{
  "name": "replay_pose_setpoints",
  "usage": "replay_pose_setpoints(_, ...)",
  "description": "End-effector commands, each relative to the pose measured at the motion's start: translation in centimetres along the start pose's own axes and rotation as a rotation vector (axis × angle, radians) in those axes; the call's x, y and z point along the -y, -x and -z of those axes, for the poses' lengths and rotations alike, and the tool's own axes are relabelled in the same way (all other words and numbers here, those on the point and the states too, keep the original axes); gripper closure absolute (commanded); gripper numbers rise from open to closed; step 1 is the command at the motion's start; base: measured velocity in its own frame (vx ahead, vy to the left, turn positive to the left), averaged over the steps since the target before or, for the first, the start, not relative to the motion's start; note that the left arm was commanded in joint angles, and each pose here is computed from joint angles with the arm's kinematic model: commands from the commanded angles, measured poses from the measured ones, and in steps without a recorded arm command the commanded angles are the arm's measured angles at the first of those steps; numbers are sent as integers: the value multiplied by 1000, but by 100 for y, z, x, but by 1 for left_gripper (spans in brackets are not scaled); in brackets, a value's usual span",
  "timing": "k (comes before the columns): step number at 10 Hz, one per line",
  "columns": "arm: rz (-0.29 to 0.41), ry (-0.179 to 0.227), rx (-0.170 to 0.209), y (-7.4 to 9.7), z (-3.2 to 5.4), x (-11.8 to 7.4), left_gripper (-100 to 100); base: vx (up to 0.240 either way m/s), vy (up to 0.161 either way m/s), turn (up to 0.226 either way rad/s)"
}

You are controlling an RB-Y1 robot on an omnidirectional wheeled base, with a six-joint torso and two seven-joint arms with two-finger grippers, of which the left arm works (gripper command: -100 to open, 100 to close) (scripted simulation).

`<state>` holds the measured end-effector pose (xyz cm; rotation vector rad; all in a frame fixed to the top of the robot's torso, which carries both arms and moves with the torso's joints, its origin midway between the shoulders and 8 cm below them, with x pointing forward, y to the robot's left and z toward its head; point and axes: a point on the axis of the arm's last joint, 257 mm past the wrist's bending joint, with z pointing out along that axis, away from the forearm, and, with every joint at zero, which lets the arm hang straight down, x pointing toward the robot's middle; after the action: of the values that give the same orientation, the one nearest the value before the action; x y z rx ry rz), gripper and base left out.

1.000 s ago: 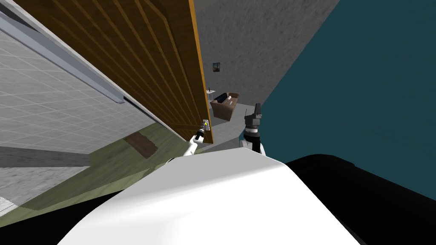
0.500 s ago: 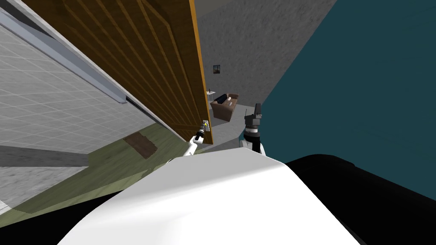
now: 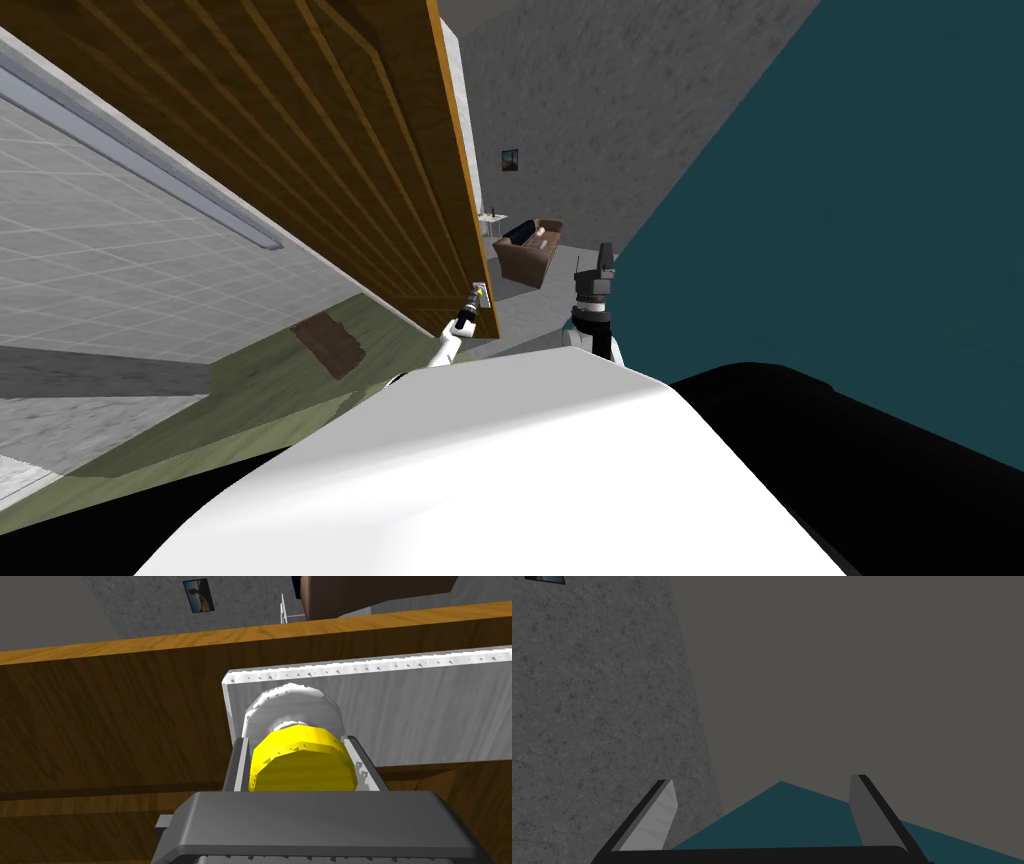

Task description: Push the door open

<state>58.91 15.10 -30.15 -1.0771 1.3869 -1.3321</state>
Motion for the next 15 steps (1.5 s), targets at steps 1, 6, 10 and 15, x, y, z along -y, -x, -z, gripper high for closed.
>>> replay_pose_setpoints(1,-16,-9,34,220,1,53,100,189,-121,103)
replay_pose_setpoints(6,-29,-11,89,495,23,71,100,149,-81,96)
replay_pose_setpoints(10,-16,-10,86,446,51,60,-100,-79,-53,45)
replay_pose_setpoints(15,19,-9,77,307,44,48,-100,-233,-34,20)
